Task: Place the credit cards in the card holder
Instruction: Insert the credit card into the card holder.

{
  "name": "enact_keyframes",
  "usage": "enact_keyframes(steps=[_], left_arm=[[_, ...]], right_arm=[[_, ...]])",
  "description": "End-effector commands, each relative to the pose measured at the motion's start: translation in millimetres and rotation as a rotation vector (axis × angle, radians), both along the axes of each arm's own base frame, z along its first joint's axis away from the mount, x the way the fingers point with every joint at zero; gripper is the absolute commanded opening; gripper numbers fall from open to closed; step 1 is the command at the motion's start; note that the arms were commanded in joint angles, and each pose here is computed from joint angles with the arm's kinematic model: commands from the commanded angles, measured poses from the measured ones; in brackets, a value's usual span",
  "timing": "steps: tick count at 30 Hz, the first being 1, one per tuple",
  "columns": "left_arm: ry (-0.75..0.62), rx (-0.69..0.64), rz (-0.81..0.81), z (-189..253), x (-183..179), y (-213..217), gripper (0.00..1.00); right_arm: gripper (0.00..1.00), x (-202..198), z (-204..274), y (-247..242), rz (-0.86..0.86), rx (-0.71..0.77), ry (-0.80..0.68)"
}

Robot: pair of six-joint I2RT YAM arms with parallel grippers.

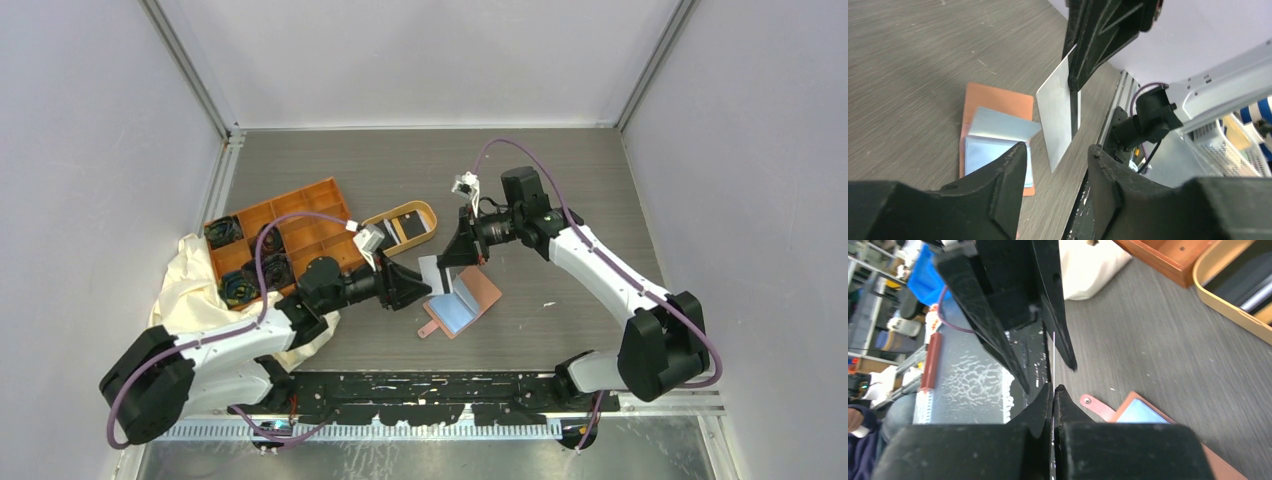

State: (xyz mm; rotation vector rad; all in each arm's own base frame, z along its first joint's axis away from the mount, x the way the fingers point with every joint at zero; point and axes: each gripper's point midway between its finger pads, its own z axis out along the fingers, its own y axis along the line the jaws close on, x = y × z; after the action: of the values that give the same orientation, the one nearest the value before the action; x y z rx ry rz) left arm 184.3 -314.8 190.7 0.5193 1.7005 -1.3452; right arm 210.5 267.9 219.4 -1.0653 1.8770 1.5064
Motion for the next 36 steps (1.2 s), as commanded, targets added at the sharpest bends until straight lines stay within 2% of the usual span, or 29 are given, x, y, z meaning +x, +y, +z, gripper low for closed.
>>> enact_keyframes(steps=[1, 5, 14, 18, 24, 32, 36], left_arm=[[0.026, 0.041, 0.134, -3.5, 11.1, 23.3, 0.53], [0.077, 0.11, 0.184, -20.1, 6.3, 40.2, 0.6], [0.204, 0.139, 0.175, -43.4, -3.4, 41.8, 0.61], [0.324, 0.172, 0.189, -70.4, -5.0, 39.3, 0.61], [0.484, 0.217, 0.187, -101.8, -16.3, 26.0, 0.63], [0.578, 0.315, 0.232, -133.6, -31.7, 10.6, 0.62], [0.616, 0.352, 0.209, -145.0, -34.0, 1.0, 0.52]], right_arm=[[0.01, 13.7, 2.5, -11.9, -0.075, -0.103, -0.145], [0.01, 17.5, -24.5, -24.9, -0.105, -0.237, -0.15], [0.01, 11.4, -89.1, -34.1, -0.067, -0.55, -0.146], [0.01, 16.6, -104.7, -47.8, -0.09, -0.652, -0.141], [0.01, 30.0, -109.4, -54.6, -0.161, -0.695, -0.154], [0.01, 29.7, -113.8, -53.9, -0.161, -0.681, -0.088], [0.01, 29.4, -113.4, -53.7, -0.163, -0.668, -0.067]])
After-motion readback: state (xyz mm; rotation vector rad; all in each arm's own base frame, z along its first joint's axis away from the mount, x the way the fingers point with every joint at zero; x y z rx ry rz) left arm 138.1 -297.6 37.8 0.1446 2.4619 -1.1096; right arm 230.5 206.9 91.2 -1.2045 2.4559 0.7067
